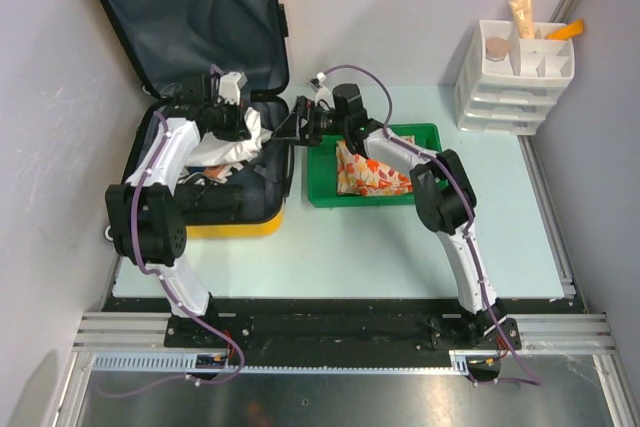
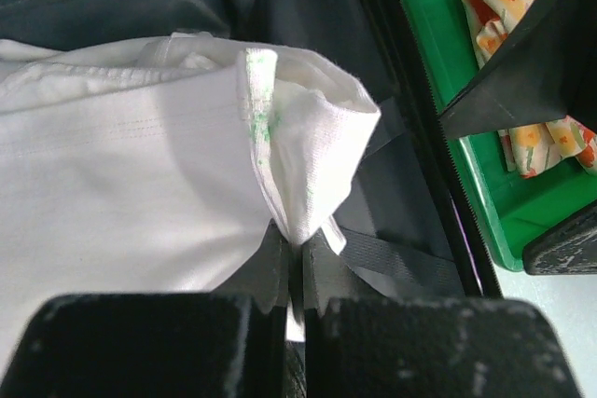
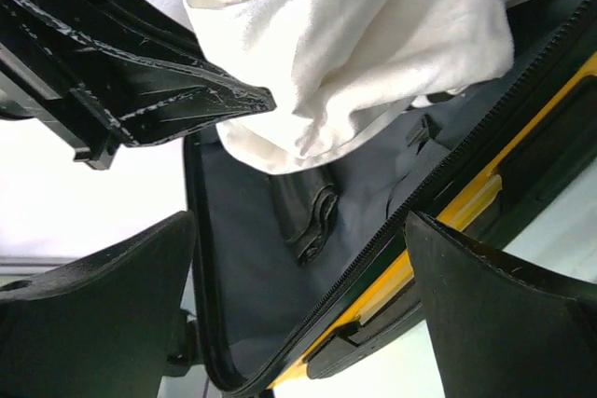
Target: Open, take out, and arrange the luggage
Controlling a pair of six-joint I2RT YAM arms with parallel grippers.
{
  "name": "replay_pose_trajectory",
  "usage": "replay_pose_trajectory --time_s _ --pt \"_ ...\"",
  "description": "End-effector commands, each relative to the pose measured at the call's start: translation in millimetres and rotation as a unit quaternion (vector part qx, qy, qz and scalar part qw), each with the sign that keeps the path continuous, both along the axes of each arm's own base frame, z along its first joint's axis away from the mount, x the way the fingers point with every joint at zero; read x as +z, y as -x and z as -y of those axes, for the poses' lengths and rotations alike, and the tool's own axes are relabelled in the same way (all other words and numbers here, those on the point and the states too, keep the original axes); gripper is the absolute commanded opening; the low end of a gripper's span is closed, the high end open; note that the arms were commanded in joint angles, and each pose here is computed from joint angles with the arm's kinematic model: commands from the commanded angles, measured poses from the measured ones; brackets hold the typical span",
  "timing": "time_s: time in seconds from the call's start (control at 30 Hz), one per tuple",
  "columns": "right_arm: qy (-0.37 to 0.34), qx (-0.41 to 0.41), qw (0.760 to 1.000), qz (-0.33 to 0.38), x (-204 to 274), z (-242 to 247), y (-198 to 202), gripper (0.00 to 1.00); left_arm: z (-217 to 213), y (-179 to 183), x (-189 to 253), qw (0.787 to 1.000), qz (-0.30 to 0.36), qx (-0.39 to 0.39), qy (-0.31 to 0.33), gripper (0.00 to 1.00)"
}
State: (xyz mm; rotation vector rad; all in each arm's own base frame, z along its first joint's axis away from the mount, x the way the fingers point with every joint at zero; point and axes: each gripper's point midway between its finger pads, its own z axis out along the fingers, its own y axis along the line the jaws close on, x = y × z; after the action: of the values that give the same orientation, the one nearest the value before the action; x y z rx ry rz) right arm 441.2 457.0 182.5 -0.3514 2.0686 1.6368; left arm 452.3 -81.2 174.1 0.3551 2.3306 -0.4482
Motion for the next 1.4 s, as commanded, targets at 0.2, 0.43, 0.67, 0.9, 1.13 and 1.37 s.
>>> replay_pose_trajectory --time_s 0.2,0.43,0.67,0.9,1.13,1.37 --pt "0.004 -0.036 0.996 0.081 56 14 7 0.99 14 11 38 0.999 0.027 -0.010 0.040 0.00" --pt "-0.025 -0.012 0.996 0.084 69 -33 29 1.00 15 7 40 0.999 0.019 0.003 0.051 0.00" --pt "-0.025 -0.020 0.999 0.024 53 -63 38 1.00 17 4 47 0.998 0.024 0.003 0.057 0.00" --pt "-0.005 -0.034 0.999 -0.036 27 -77 49 1.00 17 5 50 0.998 0.025 0.002 0.059 0.00" --pt "0.027 -0.073 0.994 -0.080 -2 -77 46 1.00 16 9 53 0.998 0.028 -0.001 0.057 0.00" --pt "0.001 -0.050 0.993 -0.109 -4 -88 55 1.00 10 12 56 0.998 0.028 0.007 0.060 0.00"
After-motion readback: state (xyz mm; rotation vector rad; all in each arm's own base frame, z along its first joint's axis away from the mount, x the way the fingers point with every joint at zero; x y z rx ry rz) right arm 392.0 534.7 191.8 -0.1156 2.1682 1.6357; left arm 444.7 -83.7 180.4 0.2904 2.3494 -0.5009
